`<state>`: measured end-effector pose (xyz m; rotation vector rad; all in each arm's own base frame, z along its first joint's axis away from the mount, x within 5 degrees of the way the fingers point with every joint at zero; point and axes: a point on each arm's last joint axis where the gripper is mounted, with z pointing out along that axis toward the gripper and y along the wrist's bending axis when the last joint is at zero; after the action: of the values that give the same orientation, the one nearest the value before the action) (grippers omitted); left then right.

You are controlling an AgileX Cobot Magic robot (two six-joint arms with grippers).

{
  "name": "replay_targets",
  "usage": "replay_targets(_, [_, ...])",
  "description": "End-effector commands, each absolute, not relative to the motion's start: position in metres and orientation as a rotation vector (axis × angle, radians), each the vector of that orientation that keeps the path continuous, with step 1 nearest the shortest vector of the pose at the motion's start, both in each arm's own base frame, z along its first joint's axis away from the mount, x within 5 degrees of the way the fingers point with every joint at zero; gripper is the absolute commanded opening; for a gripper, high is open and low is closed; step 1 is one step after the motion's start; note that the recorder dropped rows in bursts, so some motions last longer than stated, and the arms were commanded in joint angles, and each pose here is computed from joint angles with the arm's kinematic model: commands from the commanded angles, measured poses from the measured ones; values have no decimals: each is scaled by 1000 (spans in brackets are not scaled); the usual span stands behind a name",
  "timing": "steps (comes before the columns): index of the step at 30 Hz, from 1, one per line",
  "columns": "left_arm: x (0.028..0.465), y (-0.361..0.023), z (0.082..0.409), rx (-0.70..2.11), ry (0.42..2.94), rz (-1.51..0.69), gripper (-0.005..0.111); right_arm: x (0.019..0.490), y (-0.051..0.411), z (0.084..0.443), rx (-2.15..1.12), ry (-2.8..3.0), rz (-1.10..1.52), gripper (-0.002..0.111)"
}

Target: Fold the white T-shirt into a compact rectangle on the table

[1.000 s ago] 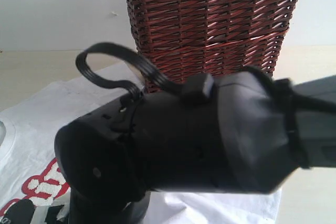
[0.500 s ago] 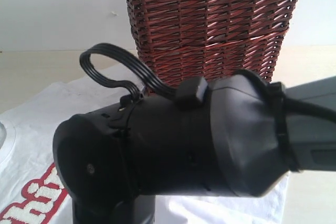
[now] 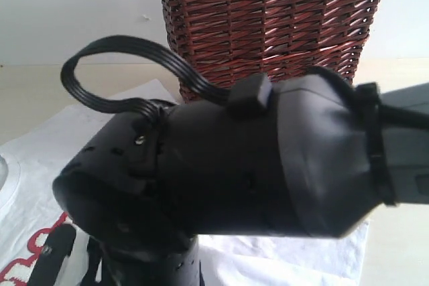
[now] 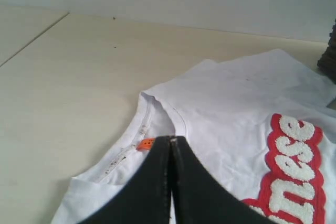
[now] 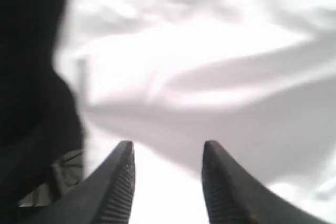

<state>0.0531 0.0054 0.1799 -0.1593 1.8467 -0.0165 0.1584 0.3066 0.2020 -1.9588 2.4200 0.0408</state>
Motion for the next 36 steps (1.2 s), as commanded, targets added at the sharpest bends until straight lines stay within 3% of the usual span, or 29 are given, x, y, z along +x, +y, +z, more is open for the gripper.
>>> replay_targets(1, [53,5,181,-164,1831,-19,0,190,286,198,-1643,2474,-119,22])
replay_targets(5, [53,5,181,-164,1831,-19,0,220,255,185,-1437,2589,-174,0])
replay_targets(15, [53,5,181,-164,1831,-19,0,264,177,156,-1094,2902,-267,0])
replay_targets(26, [53,5,181,-164,1831,-19,0,272,162,90,-1236,2917,-505,0])
replay_targets(30, [53,5,181,-164,1831,-19,0,280,156,88,-1208,2858,-633,0])
replay_targets(36, [53,5,181,-164,1831,-19,0,306,144,98,-1074,2848,-616,0])
